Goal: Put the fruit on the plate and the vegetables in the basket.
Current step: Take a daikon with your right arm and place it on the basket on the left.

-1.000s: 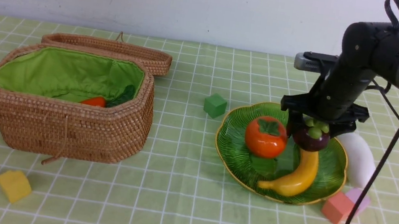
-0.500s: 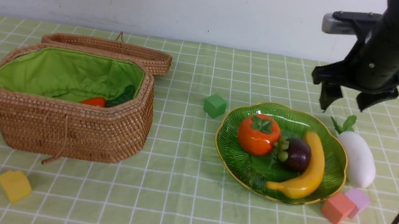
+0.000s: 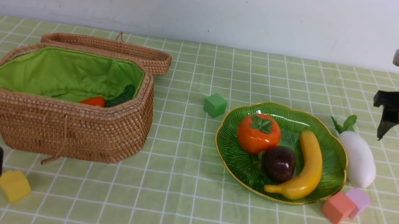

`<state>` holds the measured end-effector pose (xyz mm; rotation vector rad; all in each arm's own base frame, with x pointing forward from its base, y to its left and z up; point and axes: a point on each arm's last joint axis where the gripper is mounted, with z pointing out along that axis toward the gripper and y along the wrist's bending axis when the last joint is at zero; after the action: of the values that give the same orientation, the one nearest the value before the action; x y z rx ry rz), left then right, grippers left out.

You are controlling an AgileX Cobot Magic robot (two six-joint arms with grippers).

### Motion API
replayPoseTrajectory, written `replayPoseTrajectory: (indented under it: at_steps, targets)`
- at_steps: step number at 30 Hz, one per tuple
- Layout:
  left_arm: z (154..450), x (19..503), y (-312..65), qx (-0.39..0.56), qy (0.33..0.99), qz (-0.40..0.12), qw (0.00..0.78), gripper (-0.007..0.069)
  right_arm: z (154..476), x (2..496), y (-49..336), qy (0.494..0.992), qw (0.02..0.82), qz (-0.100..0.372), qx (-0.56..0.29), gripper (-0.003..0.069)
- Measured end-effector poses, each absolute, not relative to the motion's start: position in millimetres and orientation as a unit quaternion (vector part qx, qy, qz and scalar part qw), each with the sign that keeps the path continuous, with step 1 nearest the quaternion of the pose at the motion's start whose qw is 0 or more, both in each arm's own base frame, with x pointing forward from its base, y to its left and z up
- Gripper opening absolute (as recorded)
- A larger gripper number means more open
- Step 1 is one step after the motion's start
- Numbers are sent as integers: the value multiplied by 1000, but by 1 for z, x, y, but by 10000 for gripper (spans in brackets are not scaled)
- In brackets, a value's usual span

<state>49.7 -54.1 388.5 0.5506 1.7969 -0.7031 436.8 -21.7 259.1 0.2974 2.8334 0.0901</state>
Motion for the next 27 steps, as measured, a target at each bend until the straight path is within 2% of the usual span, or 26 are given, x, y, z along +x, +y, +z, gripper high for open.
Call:
replayPoseTrajectory:
  at_steps: [3, 8, 18, 27]
  targets:
    - [395, 47, -58, 238, 730, -330, 549, 14, 245, 447, -20, 981, 157, 59, 102, 594]
    - [403, 47, -60, 236, 700, -348, 576, 15, 231, 458, -19, 975, 178, 73, 108, 599]
    - [404, 47, -60, 236, 695, -348, 583, 19, 202, 468, -16, 975, 165, 93, 117, 593]
    - [404, 47, -60, 236, 695, -350, 582, 18, 189, 473, -17, 975, 165, 87, 118, 593]
